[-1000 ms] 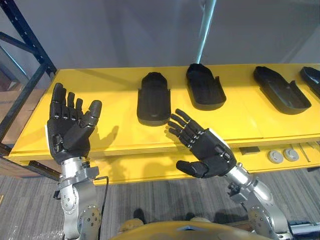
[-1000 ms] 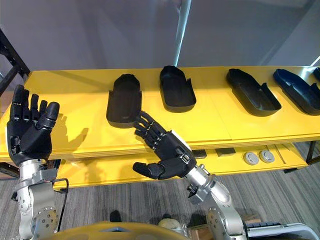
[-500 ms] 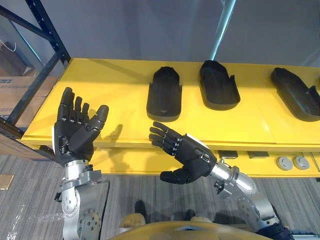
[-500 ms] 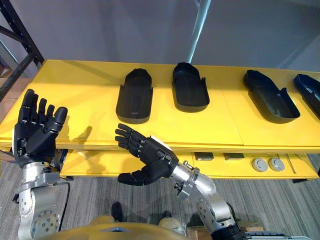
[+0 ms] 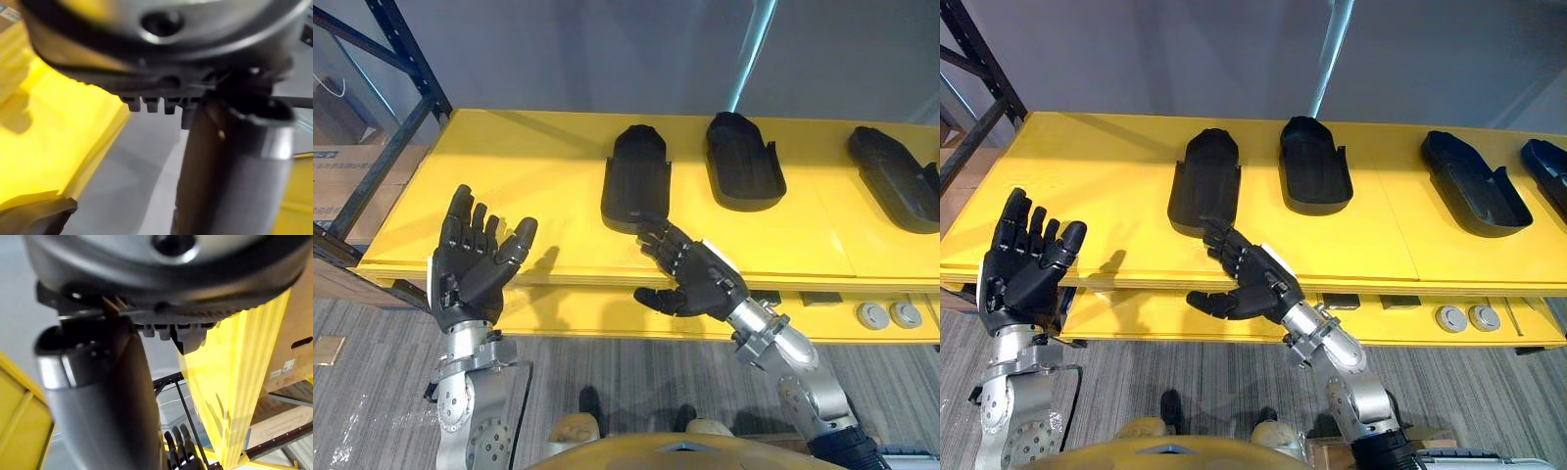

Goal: Walk over and take three plastic housings, then place them on the shelf

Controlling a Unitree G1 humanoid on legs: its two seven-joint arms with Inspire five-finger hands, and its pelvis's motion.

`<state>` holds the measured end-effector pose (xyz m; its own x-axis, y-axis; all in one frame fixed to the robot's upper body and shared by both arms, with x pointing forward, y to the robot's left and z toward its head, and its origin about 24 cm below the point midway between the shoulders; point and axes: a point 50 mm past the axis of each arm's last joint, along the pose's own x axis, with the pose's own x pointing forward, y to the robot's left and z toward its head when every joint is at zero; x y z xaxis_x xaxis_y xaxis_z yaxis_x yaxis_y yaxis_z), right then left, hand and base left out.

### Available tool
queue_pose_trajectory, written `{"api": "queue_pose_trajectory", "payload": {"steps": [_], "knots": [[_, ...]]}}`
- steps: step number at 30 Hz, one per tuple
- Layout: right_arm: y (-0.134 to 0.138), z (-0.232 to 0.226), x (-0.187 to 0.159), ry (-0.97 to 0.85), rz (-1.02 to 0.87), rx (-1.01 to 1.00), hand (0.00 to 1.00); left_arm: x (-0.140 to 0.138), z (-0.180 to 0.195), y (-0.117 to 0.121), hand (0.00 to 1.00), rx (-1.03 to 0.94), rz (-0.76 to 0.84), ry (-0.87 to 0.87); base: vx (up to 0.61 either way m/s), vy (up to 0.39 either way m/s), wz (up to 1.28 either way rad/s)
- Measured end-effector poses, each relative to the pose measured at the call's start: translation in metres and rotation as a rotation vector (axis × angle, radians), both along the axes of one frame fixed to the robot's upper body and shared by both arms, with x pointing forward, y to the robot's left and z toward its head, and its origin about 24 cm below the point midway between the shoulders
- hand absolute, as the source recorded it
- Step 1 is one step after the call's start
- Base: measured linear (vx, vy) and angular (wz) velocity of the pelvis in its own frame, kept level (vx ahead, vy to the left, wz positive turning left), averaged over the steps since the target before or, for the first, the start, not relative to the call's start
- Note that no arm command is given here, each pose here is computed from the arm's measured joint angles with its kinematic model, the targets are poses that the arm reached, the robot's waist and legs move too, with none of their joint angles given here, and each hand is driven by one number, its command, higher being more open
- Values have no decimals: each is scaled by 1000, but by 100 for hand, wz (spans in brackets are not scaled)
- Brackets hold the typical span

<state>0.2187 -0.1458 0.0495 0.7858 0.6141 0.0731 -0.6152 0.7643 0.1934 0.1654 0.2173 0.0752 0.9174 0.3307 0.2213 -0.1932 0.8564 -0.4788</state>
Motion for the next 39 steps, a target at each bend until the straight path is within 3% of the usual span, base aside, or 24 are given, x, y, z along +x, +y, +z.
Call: {"api": "queue_pose_trajectory", "payload": {"steps": [39], "knots": [[3,-1,43,-12,-249,-3,100,2,-8,-9,100,-29,-22,32,1,-1,2]]}}
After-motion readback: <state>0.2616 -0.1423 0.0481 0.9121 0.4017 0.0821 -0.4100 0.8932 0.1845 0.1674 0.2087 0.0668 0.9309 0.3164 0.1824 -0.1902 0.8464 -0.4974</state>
